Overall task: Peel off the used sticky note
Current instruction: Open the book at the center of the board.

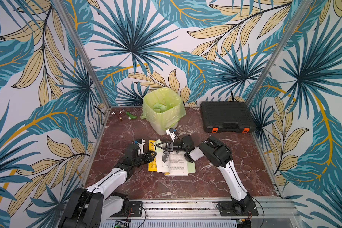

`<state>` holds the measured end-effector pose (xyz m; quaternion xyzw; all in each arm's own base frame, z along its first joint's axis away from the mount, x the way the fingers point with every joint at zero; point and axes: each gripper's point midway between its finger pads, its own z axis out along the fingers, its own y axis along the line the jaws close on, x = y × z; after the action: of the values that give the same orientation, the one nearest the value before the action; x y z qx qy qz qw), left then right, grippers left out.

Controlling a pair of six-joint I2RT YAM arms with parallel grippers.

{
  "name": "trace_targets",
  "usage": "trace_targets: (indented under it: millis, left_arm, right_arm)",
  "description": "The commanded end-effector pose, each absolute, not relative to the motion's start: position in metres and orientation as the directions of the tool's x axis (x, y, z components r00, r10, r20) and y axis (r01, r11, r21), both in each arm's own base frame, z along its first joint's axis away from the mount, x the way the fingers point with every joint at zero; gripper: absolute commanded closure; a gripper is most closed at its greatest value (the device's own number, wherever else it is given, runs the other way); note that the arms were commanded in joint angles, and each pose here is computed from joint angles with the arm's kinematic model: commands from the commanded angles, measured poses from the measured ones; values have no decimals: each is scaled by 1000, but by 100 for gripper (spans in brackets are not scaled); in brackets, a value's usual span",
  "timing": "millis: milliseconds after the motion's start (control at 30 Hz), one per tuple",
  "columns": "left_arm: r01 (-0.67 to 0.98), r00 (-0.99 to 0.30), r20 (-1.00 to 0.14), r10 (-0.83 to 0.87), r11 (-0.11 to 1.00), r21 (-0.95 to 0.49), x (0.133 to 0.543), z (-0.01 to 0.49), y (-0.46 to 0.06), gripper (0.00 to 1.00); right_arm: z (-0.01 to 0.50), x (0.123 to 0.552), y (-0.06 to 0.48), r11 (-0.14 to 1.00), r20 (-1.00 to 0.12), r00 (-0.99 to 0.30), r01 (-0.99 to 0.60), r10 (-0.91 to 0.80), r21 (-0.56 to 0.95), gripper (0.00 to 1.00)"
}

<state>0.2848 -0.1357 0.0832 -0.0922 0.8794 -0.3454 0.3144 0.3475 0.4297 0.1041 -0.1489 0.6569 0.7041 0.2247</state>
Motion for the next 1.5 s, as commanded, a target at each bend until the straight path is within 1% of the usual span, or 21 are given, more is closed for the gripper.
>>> trace_targets:
  millis: [0,100,300,933,1200,1467]
  left_arm:
    - [60,-782,-495,-379,745,-665,284,81,-134,51]
    - [57,-782,-494,-380,745,-664,284,80,-134,52]
    - [56,-775,-500,-387,745,-664,283,81,-131,58]
    - [55,-753,-513,-412,738,-673,284,86,-126,59]
    - [57,-753,-509,-417,729,-682,288,88,-128,59]
    - [73,-739,-517,-432,712,-698,297,98,-131,52]
  right_arm:
    - [106,339,432,-27,-508,-855,-513,106,858,100]
    - [107,339,432,-26,-510,-853,-516,109,856,100]
    - [106,340,431,-22,-508,-854,-514,114,858,100]
    - [108,340,430,-19,-513,-850,-519,120,855,100]
    - [108,338,430,-19,-513,-850,-518,115,855,100]
    - [108,338,429,-18,-518,-848,-523,114,852,100]
